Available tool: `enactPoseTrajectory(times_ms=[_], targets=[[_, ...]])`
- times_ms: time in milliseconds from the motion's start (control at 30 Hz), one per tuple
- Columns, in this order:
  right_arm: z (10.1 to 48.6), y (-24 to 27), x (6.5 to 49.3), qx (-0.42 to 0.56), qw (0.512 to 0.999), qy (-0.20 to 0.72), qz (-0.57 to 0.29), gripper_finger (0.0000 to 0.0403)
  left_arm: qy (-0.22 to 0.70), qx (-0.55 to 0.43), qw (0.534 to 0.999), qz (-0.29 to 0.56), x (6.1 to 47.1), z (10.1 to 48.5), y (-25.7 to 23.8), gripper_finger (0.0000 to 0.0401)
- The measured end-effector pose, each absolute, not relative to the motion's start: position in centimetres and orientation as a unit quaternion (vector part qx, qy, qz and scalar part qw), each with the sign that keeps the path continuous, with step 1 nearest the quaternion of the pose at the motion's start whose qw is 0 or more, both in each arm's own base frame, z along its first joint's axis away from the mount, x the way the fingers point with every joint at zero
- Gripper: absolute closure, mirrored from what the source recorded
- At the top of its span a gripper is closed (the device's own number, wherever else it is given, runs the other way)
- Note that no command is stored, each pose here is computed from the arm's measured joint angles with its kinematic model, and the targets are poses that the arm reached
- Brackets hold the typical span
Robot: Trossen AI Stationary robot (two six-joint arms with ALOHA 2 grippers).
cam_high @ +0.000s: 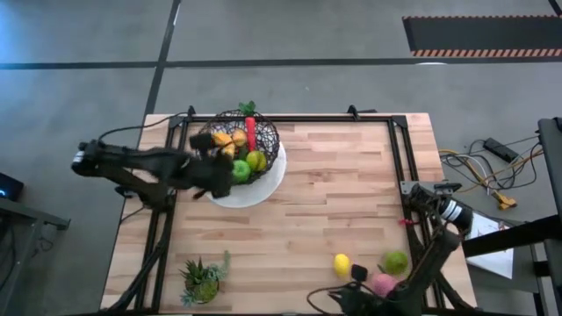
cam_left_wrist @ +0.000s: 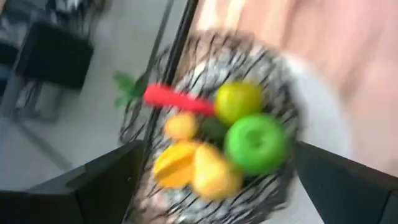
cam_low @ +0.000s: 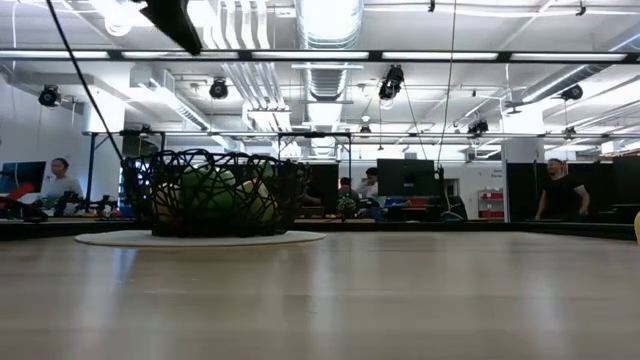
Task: Build produce basket
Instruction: Put the lemon into the wire basket
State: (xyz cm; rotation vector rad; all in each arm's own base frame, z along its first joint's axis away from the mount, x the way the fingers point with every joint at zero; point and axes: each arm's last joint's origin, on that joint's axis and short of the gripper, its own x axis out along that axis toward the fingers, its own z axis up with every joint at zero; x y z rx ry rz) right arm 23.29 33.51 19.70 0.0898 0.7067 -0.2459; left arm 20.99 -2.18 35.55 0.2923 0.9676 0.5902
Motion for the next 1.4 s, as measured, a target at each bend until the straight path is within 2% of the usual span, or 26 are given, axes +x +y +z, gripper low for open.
enactPoseTrajectory(times_ms=[200,367,567,700,867,1000,1133,1400], targets=[[19.5,33.2,20.7,0.103,0.900,0.389,-0.165,0.0382,0.321,0.094,0.920,0.205,18.5,33.7,-8.1,0.0010],[18.0,32.3,20.2,0.126,0.875,0.410,-0.225,0.0339,0.240,0.060,0.961,0.125,17.8,30.8,-12.9,0.0010],[16.2,30.3,21.3,0.180,0.837,0.415,-0.308,0.0251,0.194,0.025,0.978,0.069,18.0,27.3,-16.9,0.0010],[15.5,29.2,22.4,0.196,0.825,0.407,-0.339,0.0194,0.199,0.028,0.978,0.064,18.8,25.3,-18.4,0.0010],[14.9,27.7,23.5,0.190,0.814,0.411,-0.364,0.0152,0.220,0.060,0.971,0.072,19.7,23.4,-19.4,0.0010],[14.5,26.6,24.2,0.166,0.813,0.417,-0.371,0.0149,0.222,0.080,0.968,0.080,19.9,22.9,-19.5,0.0010],[14.0,25.8,25.0,0.125,0.822,0.430,-0.351,0.0165,0.220,0.078,0.969,0.080,19.9,23.1,-19.4,0.0010],[13.7,24.4,26.1,0.093,0.823,0.434,-0.353,0.0244,0.211,0.068,0.973,0.070,19.2,24.0,-19.4,0.0010]])
